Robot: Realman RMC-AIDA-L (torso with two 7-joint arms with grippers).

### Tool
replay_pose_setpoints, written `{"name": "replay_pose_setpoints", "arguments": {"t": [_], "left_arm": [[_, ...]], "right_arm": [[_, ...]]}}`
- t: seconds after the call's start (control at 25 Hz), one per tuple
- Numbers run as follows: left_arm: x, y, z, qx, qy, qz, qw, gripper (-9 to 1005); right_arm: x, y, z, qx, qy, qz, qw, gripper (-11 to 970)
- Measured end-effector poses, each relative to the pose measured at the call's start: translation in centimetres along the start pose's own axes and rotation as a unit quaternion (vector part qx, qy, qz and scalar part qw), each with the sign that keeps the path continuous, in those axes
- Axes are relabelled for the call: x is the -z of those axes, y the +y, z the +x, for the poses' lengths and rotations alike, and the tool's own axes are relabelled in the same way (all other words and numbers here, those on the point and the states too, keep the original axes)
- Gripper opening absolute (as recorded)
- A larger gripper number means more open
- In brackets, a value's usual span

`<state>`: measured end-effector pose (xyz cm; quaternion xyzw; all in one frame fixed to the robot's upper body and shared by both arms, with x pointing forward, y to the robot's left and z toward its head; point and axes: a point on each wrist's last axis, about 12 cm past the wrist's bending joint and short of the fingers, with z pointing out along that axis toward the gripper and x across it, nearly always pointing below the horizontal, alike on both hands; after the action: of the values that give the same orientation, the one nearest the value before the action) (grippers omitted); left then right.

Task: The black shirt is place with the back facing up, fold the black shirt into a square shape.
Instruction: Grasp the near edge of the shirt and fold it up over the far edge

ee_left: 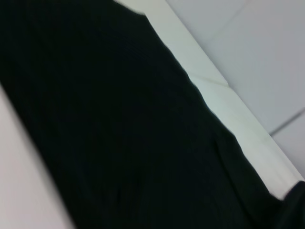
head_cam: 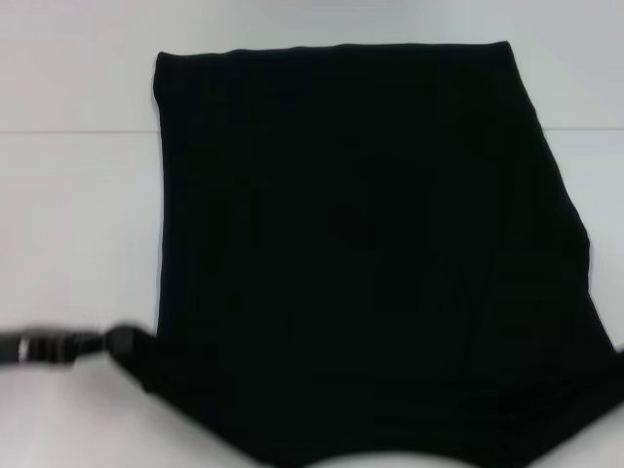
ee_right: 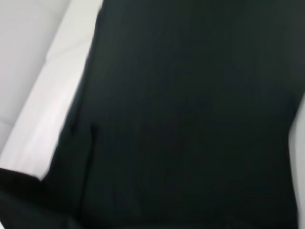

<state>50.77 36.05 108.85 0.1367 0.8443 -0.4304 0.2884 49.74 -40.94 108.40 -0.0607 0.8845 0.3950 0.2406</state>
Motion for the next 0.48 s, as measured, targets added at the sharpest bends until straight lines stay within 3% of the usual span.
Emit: {"name": "replay_pose_setpoints", "arguments": {"t": [0.24, 0.48], "left_arm": [[-2.9, 0.9, -6.2, -0.027, -0.032, -0.043, 0.998, 90], [-4.9, 1.2, -10.8, -0.043, -0.084, -0.096, 0.991, 101]], "right_arm": [[-2.5, 1.0, -4.6, 0.033, -0.036, 0.015, 0.999, 57], [-5.0, 2.0, -9.5, 0.063, -0.065, 0.054, 0.994, 57]]}}
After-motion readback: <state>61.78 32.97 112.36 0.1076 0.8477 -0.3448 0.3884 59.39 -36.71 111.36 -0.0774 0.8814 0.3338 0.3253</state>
